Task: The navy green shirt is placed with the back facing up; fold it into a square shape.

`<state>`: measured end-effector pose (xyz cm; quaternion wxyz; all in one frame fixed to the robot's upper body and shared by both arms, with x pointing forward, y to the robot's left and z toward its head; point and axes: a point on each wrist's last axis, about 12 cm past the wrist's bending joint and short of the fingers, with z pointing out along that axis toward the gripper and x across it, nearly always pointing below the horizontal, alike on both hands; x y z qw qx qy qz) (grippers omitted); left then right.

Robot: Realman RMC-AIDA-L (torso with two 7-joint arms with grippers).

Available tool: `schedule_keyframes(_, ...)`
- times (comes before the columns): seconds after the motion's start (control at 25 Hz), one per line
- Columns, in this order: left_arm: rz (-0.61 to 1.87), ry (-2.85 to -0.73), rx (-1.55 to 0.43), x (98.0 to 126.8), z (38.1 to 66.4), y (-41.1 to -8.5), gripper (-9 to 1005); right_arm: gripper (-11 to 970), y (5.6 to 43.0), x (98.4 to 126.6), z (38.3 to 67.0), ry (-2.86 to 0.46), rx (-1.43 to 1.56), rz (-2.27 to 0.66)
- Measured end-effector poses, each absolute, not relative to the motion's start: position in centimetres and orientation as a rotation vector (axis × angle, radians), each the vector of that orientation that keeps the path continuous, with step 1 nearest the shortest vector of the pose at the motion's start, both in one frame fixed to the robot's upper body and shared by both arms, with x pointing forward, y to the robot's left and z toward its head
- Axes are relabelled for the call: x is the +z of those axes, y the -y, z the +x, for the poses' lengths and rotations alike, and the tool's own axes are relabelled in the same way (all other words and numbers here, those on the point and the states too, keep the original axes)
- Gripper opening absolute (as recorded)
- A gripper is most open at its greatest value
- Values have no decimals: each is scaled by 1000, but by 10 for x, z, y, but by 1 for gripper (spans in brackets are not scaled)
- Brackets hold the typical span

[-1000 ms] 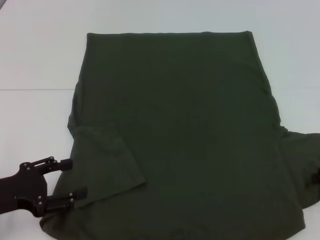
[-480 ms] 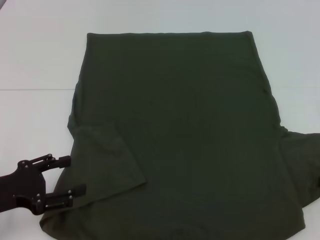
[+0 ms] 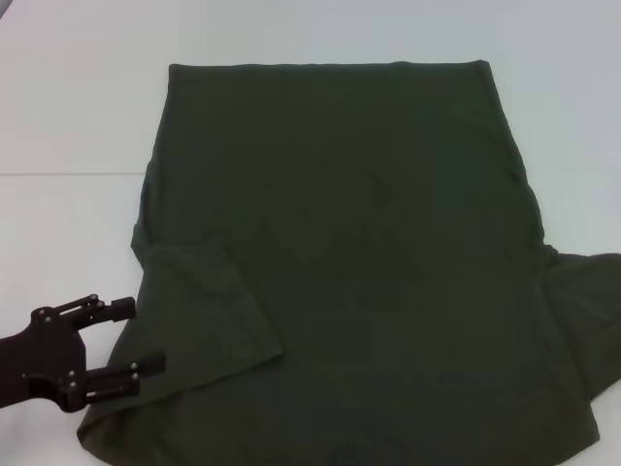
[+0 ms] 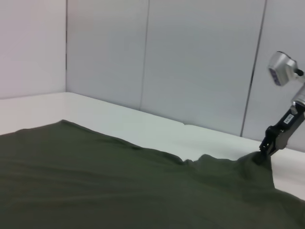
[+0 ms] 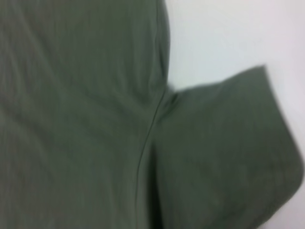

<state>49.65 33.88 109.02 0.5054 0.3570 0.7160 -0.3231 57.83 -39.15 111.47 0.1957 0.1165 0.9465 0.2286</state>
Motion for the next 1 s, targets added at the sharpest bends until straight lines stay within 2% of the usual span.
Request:
schedule_keyframes(0.32, 839, -1731, -771, 1090, 497, -341, 823, 23, 400, 1124, 573, -2586, 673, 327)
schedule_keyframes(0.76, 815, -1728, -770, 1090, 495, -344, 823, 23, 387, 1142, 576, -2483, 749, 240)
schedule_keyframes(1.0, 809, -1733, -768, 1089, 493, -345, 824, 23, 374, 1143, 579, -2475, 815, 189)
